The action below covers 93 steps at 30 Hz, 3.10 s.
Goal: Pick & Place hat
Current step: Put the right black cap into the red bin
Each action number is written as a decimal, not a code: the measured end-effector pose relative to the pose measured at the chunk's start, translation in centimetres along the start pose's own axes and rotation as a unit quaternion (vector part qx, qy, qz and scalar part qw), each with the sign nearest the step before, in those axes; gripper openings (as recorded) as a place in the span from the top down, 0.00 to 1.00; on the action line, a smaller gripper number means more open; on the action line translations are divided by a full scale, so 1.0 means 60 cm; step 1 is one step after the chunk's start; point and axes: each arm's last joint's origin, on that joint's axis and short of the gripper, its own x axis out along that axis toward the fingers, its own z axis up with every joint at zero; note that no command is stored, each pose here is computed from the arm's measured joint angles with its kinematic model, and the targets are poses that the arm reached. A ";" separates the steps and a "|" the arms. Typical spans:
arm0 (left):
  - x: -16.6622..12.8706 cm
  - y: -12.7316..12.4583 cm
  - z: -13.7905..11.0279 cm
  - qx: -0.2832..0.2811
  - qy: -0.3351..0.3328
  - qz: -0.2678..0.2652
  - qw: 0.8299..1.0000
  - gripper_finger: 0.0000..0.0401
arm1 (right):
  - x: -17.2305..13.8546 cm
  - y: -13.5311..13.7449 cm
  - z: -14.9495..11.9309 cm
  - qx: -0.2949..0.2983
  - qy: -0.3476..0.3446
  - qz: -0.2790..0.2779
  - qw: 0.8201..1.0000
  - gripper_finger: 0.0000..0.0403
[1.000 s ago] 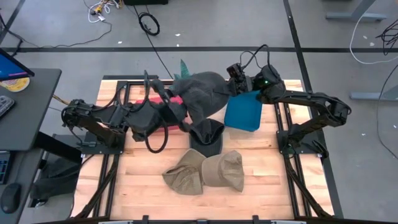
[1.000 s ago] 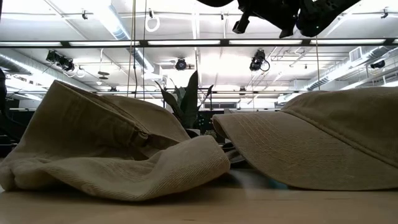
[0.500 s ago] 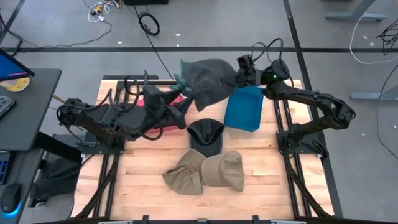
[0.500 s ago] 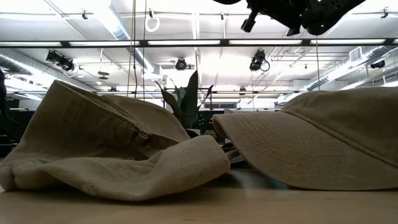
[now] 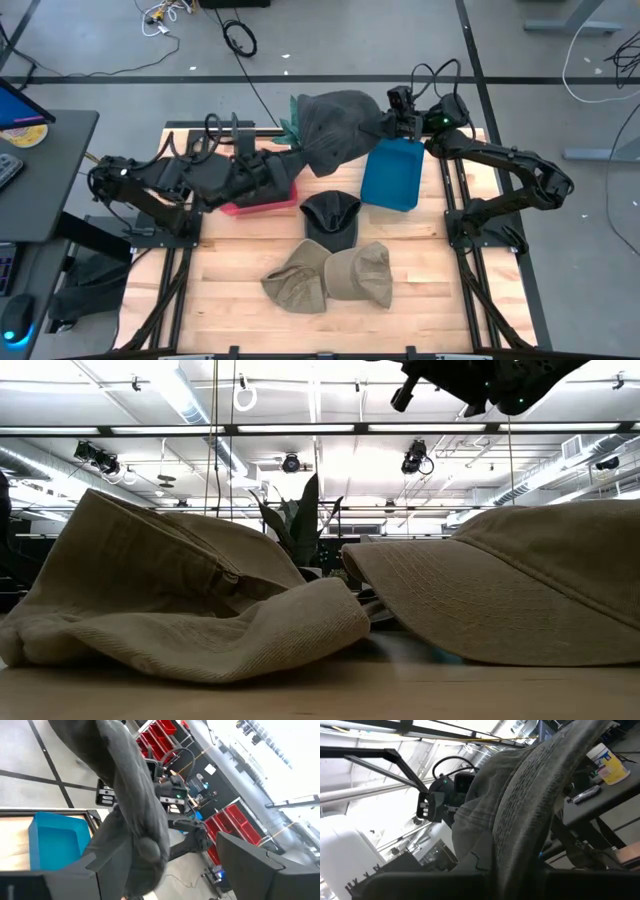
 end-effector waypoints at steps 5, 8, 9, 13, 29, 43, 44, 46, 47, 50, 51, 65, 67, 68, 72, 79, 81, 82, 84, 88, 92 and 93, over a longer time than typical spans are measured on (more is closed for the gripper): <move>0.026 0.008 -0.001 -0.005 0.005 0.002 1.000 0.28 | 0.005 0.003 -0.005 -0.012 0.009 0.008 1.000 0.99; 0.045 0.013 -0.003 -0.005 0.030 -0.012 0.999 0.28 | 0.007 0.003 -0.006 -0.023 0.010 0.008 1.000 0.99; 0.052 0.014 -0.003 -0.006 0.035 -0.018 0.999 0.28 | 0.007 0.002 -0.006 -0.025 0.010 0.007 1.000 0.99; 0.068 0.015 -0.006 0.011 0.051 -0.040 0.998 0.29 | 0.006 0.000 -0.007 -0.027 0.012 0.001 1.000 0.99; 0.069 0.015 -0.006 0.090 0.047 -0.042 0.994 0.94 | -0.002 -0.009 -0.005 -0.005 0.034 -0.011 0.999 0.95; 0.058 0.040 -0.032 0.142 0.111 0.024 0.983 0.94 | -0.027 -0.021 0.001 0.078 0.110 -0.015 0.991 0.25; 0.055 0.043 -0.036 0.144 0.116 0.035 0.982 0.94 | -0.032 -0.026 0.002 0.094 0.111 -0.027 0.989 0.22; 0.048 0.047 -0.044 0.154 0.120 0.058 0.979 0.94 | -0.044 -0.033 0.006 0.110 0.107 -0.048 0.987 0.16; 0.044 0.050 -0.047 0.162 0.122 0.071 0.977 0.94 | -0.049 -0.035 0.008 0.114 0.104 -0.055 0.987 0.14; 0.030 0.065 -0.059 0.182 0.135 0.119 0.967 0.94 | -0.057 -0.040 0.011 0.124 0.098 -0.069 0.985 0.13; 0.025 0.070 -0.062 0.184 0.142 0.135 0.963 0.94 | -0.057 -0.040 0.012 0.124 0.098 -0.069 0.985 0.13; -0.040 0.148 -0.058 0.286 0.225 0.345 0.865 0.94 | -0.025 -0.017 -0.006 0.164 0.078 -0.060 0.982 0.21; -0.030 0.157 -0.052 0.309 0.226 0.349 0.856 0.94 | -0.008 -0.009 -0.019 0.169 0.084 -0.050 0.981 0.22; -0.026 0.161 -0.047 0.329 0.232 0.347 0.847 0.94 | 0.000 -0.005 -0.026 0.171 0.088 -0.044 0.980 0.22; -0.012 0.176 -0.018 0.372 0.238 0.360 0.822 0.94 | 0.029 0.009 -0.052 0.174 0.093 -0.030 0.980 0.24; 0.024 0.204 0.019 0.400 0.259 0.379 0.793 0.94 | 0.063 0.030 -0.087 0.165 0.100 -0.013 0.981 0.25; 0.032 0.210 0.026 0.401 0.263 0.382 0.790 0.94 | 0.069 0.034 -0.093 0.160 0.101 -0.009 0.982 0.25; 0.036 0.212 0.027 0.403 0.258 0.379 0.792 0.94 | 0.071 0.035 -0.095 0.155 0.099 -0.008 0.983 0.25; 0.048 0.218 0.018 0.407 0.246 0.368 0.799 0.94 | 0.074 0.038 -0.099 0.147 0.097 -0.007 0.984 0.25; 0.061 0.240 -0.015 0.414 0.257 0.342 0.803 0.94 | 0.077 0.040 -0.102 0.144 0.095 -0.007 0.985 0.25; 0.065 0.280 -0.041 0.434 0.290 0.360 0.773 0.94 | 0.078 0.041 -0.104 0.144 0.096 -0.006 0.985 0.25; 0.068 0.289 -0.043 0.432 0.290 0.366 0.771 0.94 | 0.078 0.041 -0.104 0.144 0.096 -0.006 0.985 0.25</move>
